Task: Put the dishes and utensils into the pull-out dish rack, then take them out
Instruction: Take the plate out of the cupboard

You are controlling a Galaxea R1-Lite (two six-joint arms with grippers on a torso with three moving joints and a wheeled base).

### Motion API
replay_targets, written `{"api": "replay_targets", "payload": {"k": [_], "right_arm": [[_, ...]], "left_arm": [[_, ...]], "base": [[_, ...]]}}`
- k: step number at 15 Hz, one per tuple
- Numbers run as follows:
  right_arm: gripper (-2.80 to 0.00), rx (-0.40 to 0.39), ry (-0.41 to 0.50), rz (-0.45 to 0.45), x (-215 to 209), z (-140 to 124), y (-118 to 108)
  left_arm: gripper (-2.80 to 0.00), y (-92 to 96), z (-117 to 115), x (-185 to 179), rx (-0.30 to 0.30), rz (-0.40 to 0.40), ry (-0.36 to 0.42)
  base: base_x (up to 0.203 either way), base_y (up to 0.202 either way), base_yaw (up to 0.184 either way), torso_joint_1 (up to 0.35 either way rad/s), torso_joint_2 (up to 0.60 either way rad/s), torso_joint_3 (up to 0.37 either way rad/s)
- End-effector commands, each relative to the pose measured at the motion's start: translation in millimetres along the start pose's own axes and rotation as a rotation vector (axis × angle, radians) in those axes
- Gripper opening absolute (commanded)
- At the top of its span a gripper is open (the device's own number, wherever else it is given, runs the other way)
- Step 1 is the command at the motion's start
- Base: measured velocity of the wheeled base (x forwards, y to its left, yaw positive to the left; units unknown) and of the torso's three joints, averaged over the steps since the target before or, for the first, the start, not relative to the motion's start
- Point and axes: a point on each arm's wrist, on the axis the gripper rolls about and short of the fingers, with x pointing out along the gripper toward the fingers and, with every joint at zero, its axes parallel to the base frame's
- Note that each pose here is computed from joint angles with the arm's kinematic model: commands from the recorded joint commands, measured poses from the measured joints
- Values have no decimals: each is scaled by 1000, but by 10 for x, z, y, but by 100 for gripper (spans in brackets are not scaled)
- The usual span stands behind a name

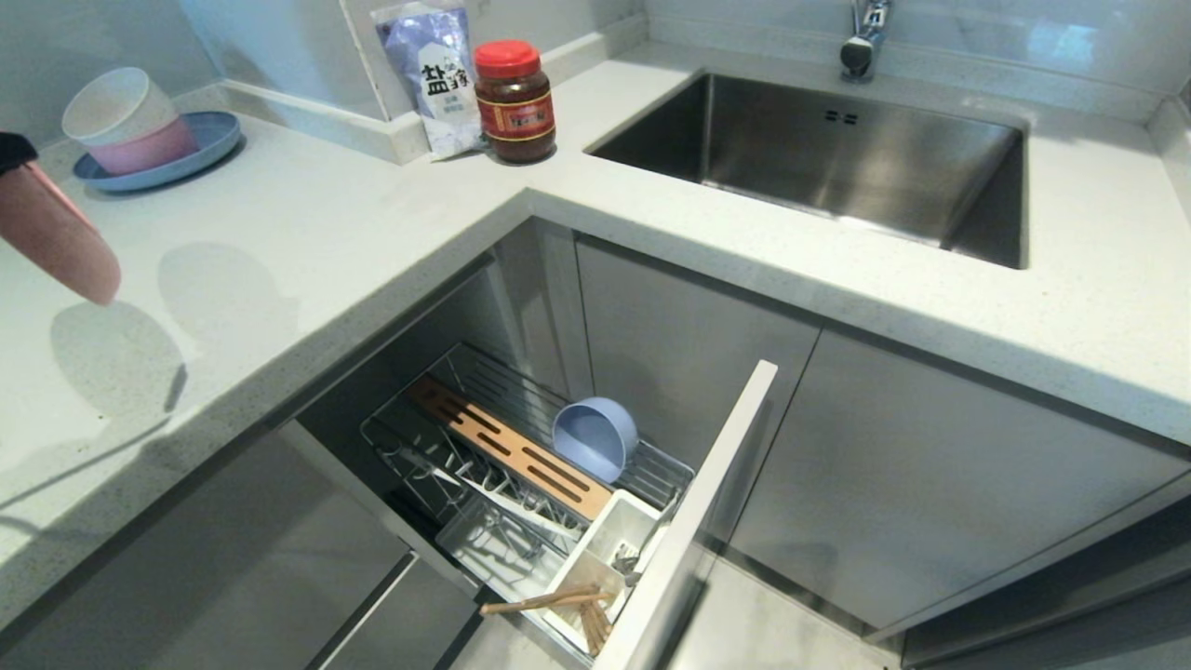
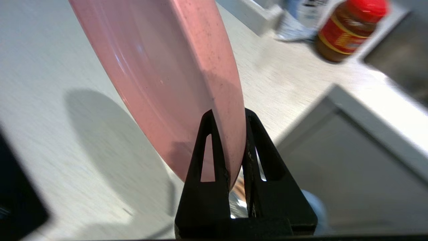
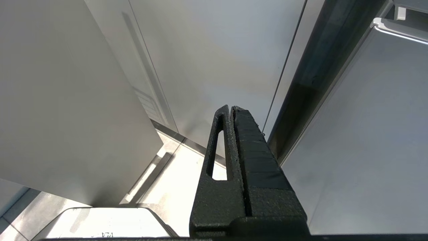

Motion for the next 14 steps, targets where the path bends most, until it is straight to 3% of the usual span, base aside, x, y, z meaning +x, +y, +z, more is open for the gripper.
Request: {"api": "replay_targets", "payload": {"k": [1, 4, 6, 9, 14], "right_arm": [[-280, 1, -3, 0, -2, -5, 0], [-280, 1, -3, 1, -2, -4, 0], [-280, 1, -3, 1, -2, -4, 0], [-280, 1, -2, 1, -2, -5, 0], [-280, 1, -3, 2, -2, -5, 0]], "left_arm": [[-280, -23, 56, 337, 158, 120, 9], [-280, -75, 46, 635, 387, 208, 54], [-280, -122, 76, 773, 507, 316, 81], [-280, -163, -98, 922, 701, 321, 292], [-280, -224, -239, 1000, 867, 325, 511]], "base": [[0, 0, 0, 0, 0, 0], [0, 0, 0, 0, 0, 0], [0, 0, 0, 0, 0, 0], [0, 0, 0, 0, 0, 0], [0, 0, 0, 0, 0, 0]]}}
